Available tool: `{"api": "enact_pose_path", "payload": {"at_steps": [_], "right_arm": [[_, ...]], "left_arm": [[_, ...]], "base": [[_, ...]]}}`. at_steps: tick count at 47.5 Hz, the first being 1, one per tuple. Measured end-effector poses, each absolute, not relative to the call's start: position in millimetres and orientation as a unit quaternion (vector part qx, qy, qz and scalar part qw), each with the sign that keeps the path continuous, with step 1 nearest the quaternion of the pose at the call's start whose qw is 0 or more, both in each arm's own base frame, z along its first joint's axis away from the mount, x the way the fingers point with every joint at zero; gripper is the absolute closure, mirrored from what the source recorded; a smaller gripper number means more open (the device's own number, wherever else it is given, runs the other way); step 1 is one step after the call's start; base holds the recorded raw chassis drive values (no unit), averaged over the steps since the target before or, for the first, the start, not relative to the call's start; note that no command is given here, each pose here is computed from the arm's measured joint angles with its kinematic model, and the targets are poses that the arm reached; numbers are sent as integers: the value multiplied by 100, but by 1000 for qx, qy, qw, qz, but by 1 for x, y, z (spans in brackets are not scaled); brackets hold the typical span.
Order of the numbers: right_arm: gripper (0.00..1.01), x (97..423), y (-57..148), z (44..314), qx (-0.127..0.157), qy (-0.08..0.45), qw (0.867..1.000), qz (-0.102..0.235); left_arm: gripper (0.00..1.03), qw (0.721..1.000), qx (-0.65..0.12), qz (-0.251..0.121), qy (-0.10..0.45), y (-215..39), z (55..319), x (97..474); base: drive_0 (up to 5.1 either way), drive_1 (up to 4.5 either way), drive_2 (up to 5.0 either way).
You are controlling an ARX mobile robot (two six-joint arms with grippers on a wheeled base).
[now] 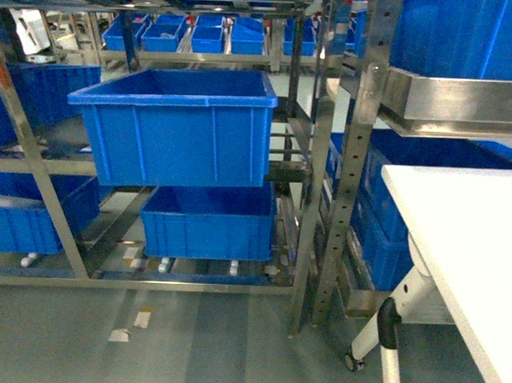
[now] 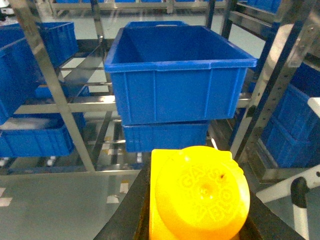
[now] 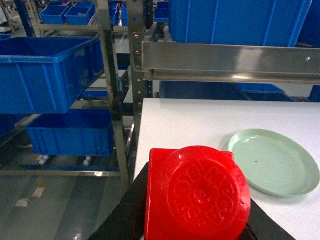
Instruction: Sort and place red and yellow blocks in left bins
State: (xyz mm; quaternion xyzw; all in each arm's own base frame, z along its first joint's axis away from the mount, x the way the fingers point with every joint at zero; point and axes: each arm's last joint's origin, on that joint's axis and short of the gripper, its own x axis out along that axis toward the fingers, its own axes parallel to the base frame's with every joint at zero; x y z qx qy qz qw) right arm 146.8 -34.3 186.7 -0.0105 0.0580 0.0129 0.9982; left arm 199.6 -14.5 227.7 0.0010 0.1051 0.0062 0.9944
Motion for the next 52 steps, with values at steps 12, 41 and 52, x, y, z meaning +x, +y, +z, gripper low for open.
{"api": "enact_pose_path", "payload": {"at_steps": [12,41,52], "right_arm": [[73,147,-34,187,-11,57,998,13],[73,147,-34,187,-11,57,998,13],[73,147,-34,187,-11,55,998,13]], "left_arm": [[76,995,1,8,104,-14,228,200],[76,995,1,7,104,-14,228,200],[76,995,1,7,104,-14,228,199]], "base": [[-489,137,341],[-480,145,350],[-473,167,345]]}}
